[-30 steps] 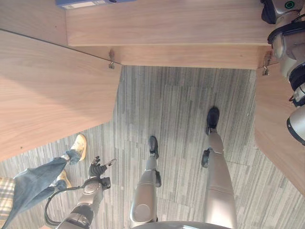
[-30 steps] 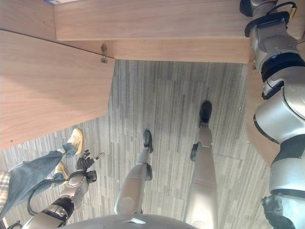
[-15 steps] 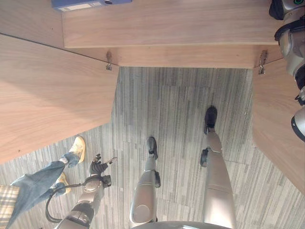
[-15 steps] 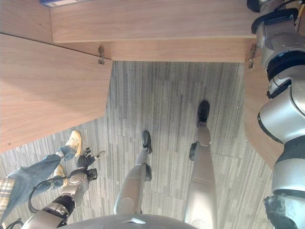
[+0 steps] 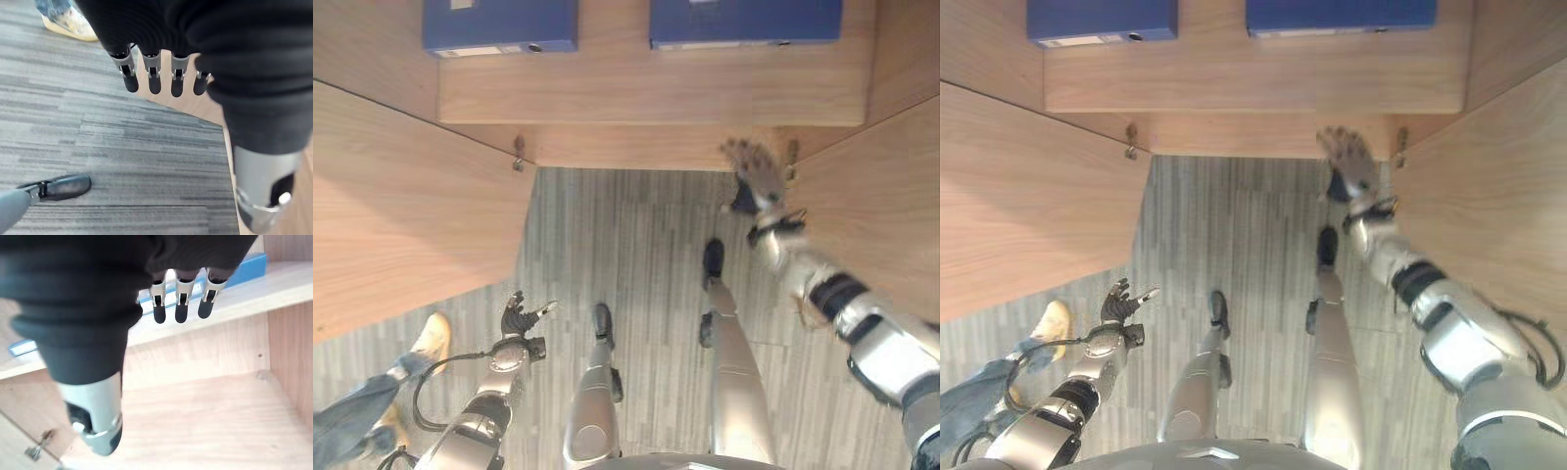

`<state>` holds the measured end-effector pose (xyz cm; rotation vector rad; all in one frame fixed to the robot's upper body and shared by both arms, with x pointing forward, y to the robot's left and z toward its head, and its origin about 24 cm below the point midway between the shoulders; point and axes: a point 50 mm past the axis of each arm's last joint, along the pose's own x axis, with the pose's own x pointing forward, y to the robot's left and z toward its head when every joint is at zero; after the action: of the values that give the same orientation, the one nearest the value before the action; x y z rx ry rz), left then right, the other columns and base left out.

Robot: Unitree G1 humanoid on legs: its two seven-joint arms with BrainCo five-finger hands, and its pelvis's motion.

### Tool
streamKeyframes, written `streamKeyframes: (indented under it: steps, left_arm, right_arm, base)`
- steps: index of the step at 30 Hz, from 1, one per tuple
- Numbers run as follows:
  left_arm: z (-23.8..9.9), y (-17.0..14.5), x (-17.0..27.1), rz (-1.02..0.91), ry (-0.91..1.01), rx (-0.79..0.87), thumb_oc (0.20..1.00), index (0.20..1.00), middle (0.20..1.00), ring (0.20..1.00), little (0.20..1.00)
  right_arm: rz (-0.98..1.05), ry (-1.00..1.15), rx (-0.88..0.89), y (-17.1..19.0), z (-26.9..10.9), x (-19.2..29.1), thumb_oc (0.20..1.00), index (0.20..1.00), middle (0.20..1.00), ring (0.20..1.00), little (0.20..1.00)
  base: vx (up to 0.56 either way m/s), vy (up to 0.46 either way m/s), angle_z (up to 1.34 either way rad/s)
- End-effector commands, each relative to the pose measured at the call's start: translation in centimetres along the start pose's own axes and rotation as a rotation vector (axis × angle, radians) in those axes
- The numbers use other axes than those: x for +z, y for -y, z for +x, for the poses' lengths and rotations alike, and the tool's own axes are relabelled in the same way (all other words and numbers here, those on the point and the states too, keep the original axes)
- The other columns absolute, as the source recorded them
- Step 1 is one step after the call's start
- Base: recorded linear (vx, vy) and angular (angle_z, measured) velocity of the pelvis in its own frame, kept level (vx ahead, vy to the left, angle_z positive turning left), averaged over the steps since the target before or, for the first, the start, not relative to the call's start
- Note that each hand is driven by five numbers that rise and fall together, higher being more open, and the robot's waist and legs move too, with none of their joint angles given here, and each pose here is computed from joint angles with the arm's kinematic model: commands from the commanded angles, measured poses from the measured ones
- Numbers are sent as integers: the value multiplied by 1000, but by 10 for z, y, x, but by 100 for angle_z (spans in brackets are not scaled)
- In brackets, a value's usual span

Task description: Put the empty folder in the office cabinet

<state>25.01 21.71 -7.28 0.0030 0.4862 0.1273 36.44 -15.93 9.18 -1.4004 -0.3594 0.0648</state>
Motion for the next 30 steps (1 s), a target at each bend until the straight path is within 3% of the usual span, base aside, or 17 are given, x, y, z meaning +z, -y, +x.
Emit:
streamKeyframes:
  steps: [1, 2, 3, 4, 6, 14, 26, 30]
  left_arm:
    - [-1, -25, 6, 101, 29, 76, 1000, 1000, 1000, 1000, 1000]
    - [-1, -25, 6, 101, 29, 76, 1000, 1000, 1000, 1000, 1000]
    - [-1, -21, 7, 108, 44, 63, 1000, 1000, 1000, 1000, 1000]
    - [-2, -21, 6, 110, 42, 63, 1000, 1000, 1000, 1000, 1000]
    - [-4, -13, 4, 114, 54, 35, 1000, 1000, 1000, 1000, 1000]
    - [-18, -9, -17, 195, 5, -34, 1000, 1000, 1000, 1000, 1000]
    - [-44, -22, -46, 290, -51, -59, 1000, 1000, 1000, 1000, 1000]
    - [-52, -25, -58, 275, -86, -50, 1000, 1000, 1000, 1000, 1000]
  right_arm:
    - [21, 64, -164, 41, 22, 6, 1000, 1000, 1000, 1000, 1000]
    - [21, 64, -164, 41, 22, 6, 1000, 1000, 1000, 1000, 1000]
    - [104, 82, -87, 13, 6, 16, 1000, 1000, 1000, 1000, 1000]
    - [105, 81, -85, 12, 6, 16, 1000, 1000, 1000, 1000, 1000]
    - [262, 99, 38, -27, -20, 36, 1000, 1000, 1000, 1000, 1000]
    - [433, 72, 317, -83, -85, 48, 1000, 1000, 1000, 1000, 1000]
    - [462, -179, 462, -110, -161, 1, 1000, 1000, 1000, 1000, 1000]
    - [515, -245, 498, -118, -198, -3, 1000, 1000, 1000, 1000, 1000]
  base:
    - [-66, 18, 0]
    - [-87, 31, -3]
    - [-58, 33, 5]
    - [-98, 51, 13]
    - [-75, 36, 23]
    - [-72, 76, 19]
    - [-64, 119, -6]
    - [-267, 171, -113]
